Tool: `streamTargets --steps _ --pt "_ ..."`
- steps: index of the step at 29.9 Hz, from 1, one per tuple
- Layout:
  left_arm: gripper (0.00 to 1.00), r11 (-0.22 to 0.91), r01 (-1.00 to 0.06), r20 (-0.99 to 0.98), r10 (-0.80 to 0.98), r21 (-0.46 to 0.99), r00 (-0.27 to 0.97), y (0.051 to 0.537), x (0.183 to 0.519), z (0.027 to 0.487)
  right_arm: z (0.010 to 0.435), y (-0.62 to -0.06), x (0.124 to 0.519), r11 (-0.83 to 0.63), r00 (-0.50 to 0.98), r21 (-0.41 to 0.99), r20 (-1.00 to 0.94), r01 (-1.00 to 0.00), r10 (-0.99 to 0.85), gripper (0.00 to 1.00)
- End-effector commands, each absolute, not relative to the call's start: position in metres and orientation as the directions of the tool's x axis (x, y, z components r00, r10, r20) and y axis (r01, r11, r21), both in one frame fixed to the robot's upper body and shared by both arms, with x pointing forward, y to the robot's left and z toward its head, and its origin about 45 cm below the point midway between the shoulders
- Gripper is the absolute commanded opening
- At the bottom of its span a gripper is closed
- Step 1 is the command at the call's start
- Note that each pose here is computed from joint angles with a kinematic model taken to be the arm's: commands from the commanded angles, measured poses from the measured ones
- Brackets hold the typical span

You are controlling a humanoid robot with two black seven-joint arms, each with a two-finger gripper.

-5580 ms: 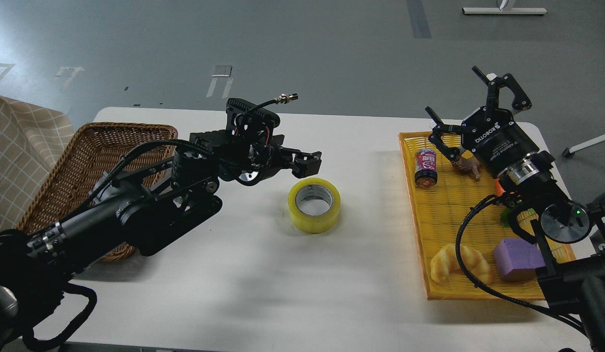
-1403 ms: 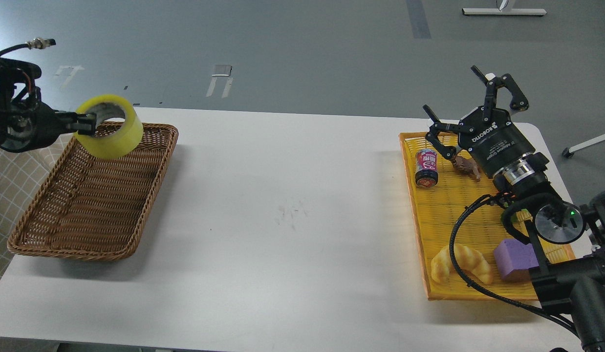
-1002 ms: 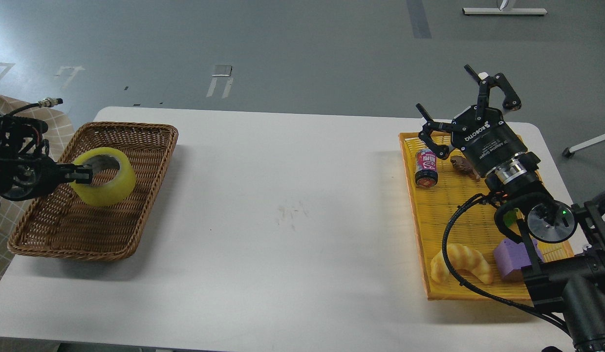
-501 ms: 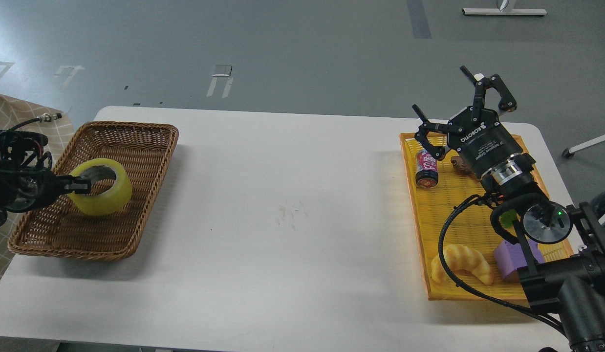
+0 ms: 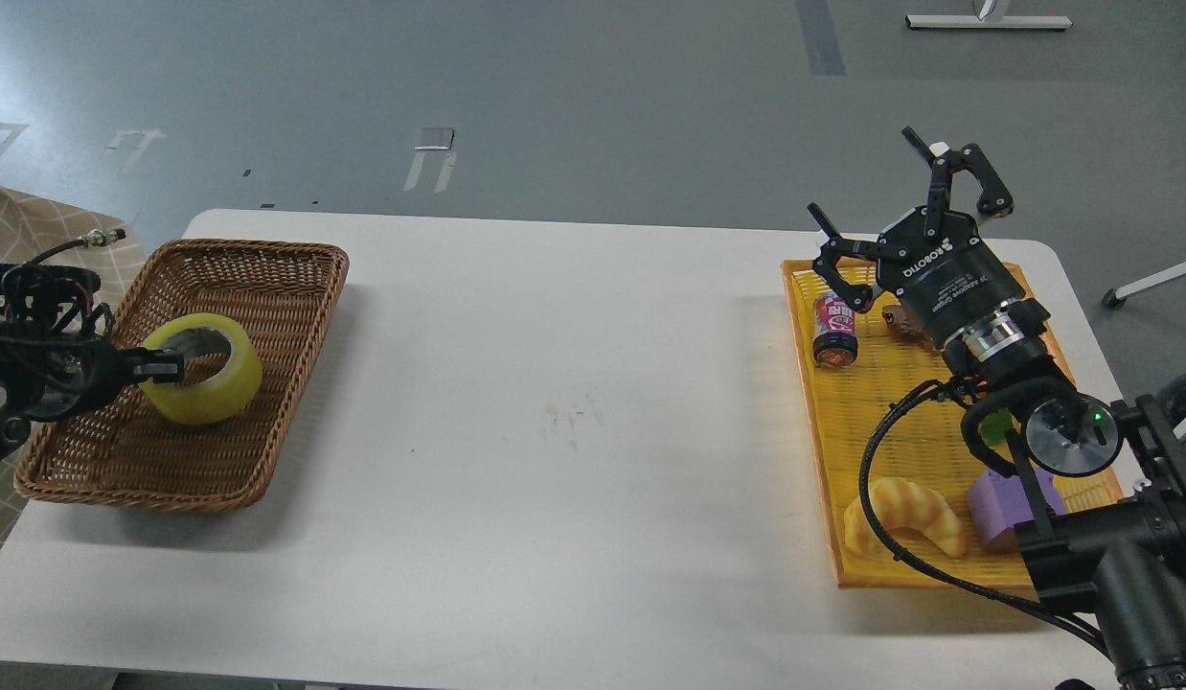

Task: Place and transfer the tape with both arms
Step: 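Lower the tape roll into the basket and release it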

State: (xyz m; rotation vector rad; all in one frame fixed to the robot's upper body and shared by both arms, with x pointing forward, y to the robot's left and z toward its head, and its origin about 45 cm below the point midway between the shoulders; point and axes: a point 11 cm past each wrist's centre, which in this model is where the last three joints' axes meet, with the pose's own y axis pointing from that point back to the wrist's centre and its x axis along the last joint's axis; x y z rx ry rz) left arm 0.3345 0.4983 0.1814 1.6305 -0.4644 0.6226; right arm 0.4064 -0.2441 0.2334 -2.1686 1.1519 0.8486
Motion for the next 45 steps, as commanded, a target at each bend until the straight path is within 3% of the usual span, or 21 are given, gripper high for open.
streamTargets --steps 1,15,19,22,26,28,29,30,36,45 --pt "0.00 -0.152 -0.625 0.638 0.050 0.765 0.769 0.499 0.335 0.181 0.234 -0.244 0.406 -0.490 0.437 -0.164 -0.736 -0.856 -0.517 1.00" --pt "0.01 -0.146 -0.626 0.638 0.053 0.766 0.769 0.495 0.336 0.179 0.233 -0.245 0.407 -0.490 0.436 -0.162 -0.736 -0.857 -0.519 1.00" --pt "0.13 -0.146 -0.625 0.638 0.055 0.766 0.768 0.495 0.336 0.179 0.234 -0.245 0.407 -0.490 0.437 -0.163 -0.735 -0.856 -0.518 1.00" --pt "0.17 -0.146 -0.625 0.638 0.057 0.767 0.768 0.495 0.336 0.179 0.234 -0.244 0.407 -0.490 0.438 -0.165 -0.734 -0.856 -0.518 1.00" --pt "0.33 -0.146 -0.626 0.639 0.057 0.766 0.767 0.495 0.336 0.179 0.234 -0.244 0.407 -0.490 0.438 -0.165 -0.734 -0.856 -0.518 1.00" --pt "0.44 -0.142 -0.626 0.638 0.059 0.767 0.768 0.494 0.336 0.179 0.234 -0.244 0.407 -0.490 0.438 -0.165 -0.734 -0.856 -0.518 1.00" --pt "0.53 -0.142 -0.626 0.638 0.059 0.767 0.768 0.494 0.336 0.179 0.234 -0.244 0.407 -0.490 0.438 -0.165 -0.734 -0.856 -0.518 1.00" --pt "0.70 -0.141 -0.627 0.638 0.059 0.767 0.768 0.493 0.336 0.179 0.234 -0.244 0.407 -0.490 0.438 -0.165 -0.734 -0.856 -0.518 1.00" --pt "0.76 -0.121 -0.630 0.640 0.088 0.767 0.763 0.490 0.338 0.180 0.234 -0.244 0.407 -0.490 0.438 -0.165 -0.734 -0.856 -0.518 1.00" --pt "0.76 -0.095 -0.671 0.677 0.131 0.736 0.724 0.487 0.349 0.199 0.234 -0.245 0.407 -0.490 0.437 -0.163 -0.735 -0.856 -0.518 1.00"
